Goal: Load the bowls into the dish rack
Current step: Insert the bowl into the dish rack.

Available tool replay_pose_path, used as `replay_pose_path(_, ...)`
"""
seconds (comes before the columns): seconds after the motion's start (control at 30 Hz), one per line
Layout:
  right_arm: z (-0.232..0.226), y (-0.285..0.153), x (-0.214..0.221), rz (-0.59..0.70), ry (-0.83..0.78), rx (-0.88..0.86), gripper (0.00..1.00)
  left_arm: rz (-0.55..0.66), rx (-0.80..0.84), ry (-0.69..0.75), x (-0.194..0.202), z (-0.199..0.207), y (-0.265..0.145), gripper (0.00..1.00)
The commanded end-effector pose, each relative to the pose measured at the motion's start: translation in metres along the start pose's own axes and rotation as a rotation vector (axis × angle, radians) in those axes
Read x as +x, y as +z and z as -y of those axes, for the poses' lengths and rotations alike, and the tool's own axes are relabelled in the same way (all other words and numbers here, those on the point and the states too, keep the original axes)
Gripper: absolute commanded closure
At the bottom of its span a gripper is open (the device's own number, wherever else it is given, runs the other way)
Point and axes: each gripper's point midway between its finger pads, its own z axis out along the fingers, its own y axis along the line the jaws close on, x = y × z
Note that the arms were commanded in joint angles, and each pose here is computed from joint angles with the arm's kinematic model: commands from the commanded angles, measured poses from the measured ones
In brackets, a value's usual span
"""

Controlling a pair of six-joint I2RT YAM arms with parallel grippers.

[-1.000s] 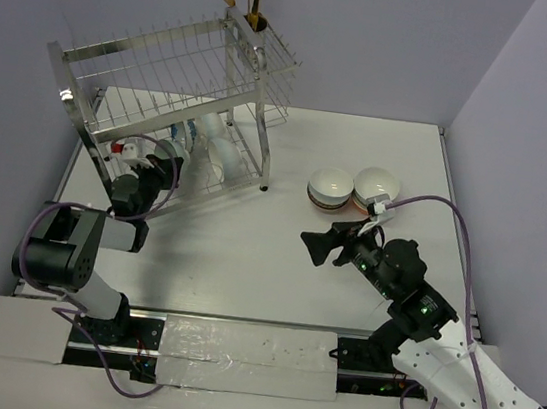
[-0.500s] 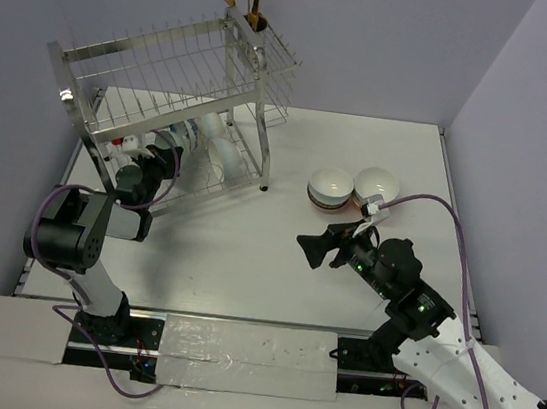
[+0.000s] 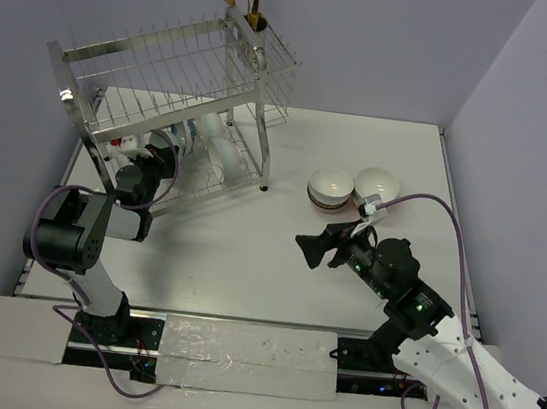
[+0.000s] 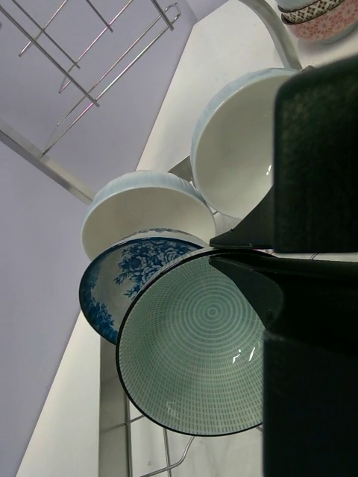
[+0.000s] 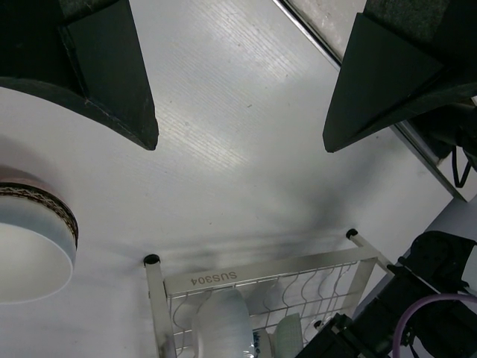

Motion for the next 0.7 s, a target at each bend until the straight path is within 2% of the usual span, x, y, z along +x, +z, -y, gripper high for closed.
replay_pose_path(0.0, -0.004, 0.003, -0.005, 0.029, -0.016, -0.02, 0.01, 0.546, 0.284, 0.056, -0.142, 0.078, -0.015, 1.0)
replay_pose_path(0.2, -0.005, 0.004, -0.003, 0.02, -0.018, -0.027, 0.01, 0.555, 0.286, 0.114, -0.151, 0.082, -0.002, 1.0)
replay_pose_path(0.67, -0.008, 0.008, 0.004, -0.007, -0.037, -0.044, 0.03, 0.561, 0.302, 0.068, -0.144, 0.068, 0.014, 1.0)
